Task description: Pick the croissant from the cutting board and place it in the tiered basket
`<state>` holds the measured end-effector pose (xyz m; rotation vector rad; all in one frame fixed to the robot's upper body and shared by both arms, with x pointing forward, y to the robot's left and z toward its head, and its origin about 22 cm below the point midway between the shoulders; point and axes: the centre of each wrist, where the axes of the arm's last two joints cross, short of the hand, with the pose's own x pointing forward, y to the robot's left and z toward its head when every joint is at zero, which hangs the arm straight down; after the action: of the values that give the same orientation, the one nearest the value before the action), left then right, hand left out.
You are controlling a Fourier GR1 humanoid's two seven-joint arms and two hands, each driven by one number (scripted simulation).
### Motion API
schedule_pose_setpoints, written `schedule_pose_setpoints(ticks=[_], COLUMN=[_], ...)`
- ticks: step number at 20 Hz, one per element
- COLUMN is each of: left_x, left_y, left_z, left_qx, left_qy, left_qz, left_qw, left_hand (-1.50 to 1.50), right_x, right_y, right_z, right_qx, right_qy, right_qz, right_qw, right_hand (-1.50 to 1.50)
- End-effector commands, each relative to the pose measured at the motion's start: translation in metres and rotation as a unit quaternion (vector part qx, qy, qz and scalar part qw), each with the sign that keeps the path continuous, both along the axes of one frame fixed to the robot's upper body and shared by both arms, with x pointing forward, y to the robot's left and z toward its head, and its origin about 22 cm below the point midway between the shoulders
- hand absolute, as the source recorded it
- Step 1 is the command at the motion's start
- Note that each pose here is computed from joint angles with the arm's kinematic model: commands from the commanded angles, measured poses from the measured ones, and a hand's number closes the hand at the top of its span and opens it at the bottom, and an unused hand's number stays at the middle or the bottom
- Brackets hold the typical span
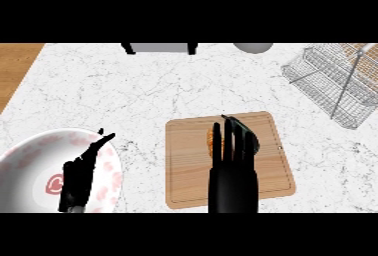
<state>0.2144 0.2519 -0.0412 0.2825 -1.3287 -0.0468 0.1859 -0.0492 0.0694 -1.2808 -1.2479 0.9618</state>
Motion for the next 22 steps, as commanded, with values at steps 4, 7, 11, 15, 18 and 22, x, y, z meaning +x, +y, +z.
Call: schedule_pose_setpoints(ticks=[4,7,11,15,18,22], left_x=[-0.002,0.001,-0.001,0.004,-0.002,-0.002], left_y=[-0.017,0.009,-0.014,-0.003,-0.017,-0.011], left_z=[-0.008,-0.012,-0.007,0.006,-0.015,-0.011], left_qx=[-0.020,-0.015,-0.018,-0.022,-0.020,-0.018], left_qy=[0.011,0.011,0.011,0.007,0.008,0.008], left_qz=[-0.002,-0.003,-0.005,-0.010,0.007,-0.006], left_qw=[0.9997,0.9998,0.9998,0.9997,0.9997,0.9998], left_hand=[0.00,0.00,0.00,0.00,0.00,0.00], right_x=[0.020,0.021,0.030,0.036,0.032,0.052], right_y=[0.020,0.022,0.028,0.039,0.035,0.027], right_z=[-0.016,-0.032,-0.032,-0.028,-0.041,-0.038], right_qx=[-0.079,-0.111,-0.100,-0.079,-0.091,-0.134], right_qy=[0.043,0.073,0.080,0.088,0.112,0.147], right_qz=[-0.088,-0.108,-0.108,-0.099,-0.105,-0.132], right_qw=[0.992,0.985,0.986,0.988,0.984,0.971], right_hand=[-1.50,-1.50,-1.50,-1.50,-1.50,-1.50])
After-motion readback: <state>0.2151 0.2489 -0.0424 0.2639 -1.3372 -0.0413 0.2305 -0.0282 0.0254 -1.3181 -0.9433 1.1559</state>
